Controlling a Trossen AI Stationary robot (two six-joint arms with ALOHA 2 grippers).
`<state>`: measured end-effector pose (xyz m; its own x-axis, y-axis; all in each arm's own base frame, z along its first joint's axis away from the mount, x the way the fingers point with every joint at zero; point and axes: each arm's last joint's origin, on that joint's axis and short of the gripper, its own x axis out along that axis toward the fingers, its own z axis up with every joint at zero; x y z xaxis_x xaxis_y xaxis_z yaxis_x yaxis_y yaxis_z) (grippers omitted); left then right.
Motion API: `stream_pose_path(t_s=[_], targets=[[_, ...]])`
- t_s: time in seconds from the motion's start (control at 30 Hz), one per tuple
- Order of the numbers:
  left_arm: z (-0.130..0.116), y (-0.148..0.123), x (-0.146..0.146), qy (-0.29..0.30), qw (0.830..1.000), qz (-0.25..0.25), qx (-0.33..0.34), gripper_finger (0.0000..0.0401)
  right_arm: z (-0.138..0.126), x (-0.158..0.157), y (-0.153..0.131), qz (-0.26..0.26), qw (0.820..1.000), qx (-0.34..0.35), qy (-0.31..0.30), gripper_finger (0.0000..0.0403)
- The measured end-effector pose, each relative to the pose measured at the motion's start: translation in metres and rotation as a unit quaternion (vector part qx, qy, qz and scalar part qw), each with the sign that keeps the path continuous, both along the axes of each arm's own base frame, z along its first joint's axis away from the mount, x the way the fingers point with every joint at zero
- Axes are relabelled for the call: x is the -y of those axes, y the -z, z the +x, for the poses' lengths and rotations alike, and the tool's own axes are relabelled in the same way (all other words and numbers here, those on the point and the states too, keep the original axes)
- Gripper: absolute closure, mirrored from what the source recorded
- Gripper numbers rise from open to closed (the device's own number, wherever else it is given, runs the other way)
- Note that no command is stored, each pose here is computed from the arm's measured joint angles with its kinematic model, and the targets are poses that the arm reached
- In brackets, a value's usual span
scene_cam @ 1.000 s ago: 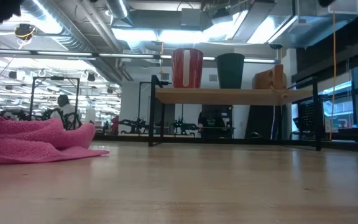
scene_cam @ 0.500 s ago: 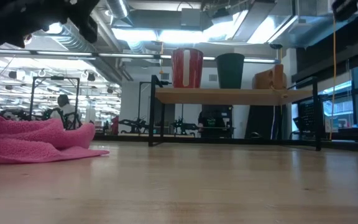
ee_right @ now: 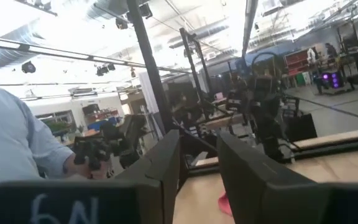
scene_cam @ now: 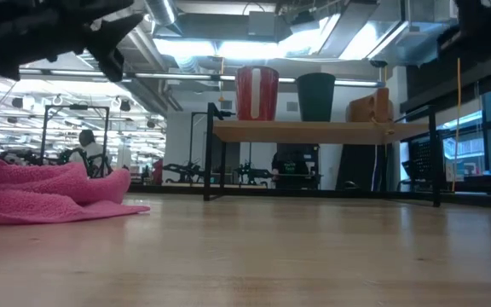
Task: Stack small to large cups/mugs on shelf
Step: Return to Home Position
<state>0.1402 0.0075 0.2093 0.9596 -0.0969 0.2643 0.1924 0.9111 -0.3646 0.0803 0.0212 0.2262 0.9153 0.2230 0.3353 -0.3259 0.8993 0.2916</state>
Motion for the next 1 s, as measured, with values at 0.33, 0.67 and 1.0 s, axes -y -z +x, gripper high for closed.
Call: stream_pose_path(t_s=[0.33, 0.67, 1.0], targets=[[-0.004, 0.029, 0.006, 0.005, 0.998, -0.037, -0.058, 0.0299, 0.009, -0.002, 0.029, -0.010, 1.000, -0.001, 0.008, 0.0292], [-0.003, 0.048, 0.005, 0.005, 0.987, -0.039, -0.156, 0.0299, 0.014, 0.000, 0.054, -0.129, 0.982, -0.114, 0.079, 0.0292], [-0.003, 0.052, 0.005, 0.004, 0.984, -0.038, -0.174, 0.0299, 0.015, -0.001, 0.057, -0.155, 0.977, -0.127, 0.077, 0.0292]])
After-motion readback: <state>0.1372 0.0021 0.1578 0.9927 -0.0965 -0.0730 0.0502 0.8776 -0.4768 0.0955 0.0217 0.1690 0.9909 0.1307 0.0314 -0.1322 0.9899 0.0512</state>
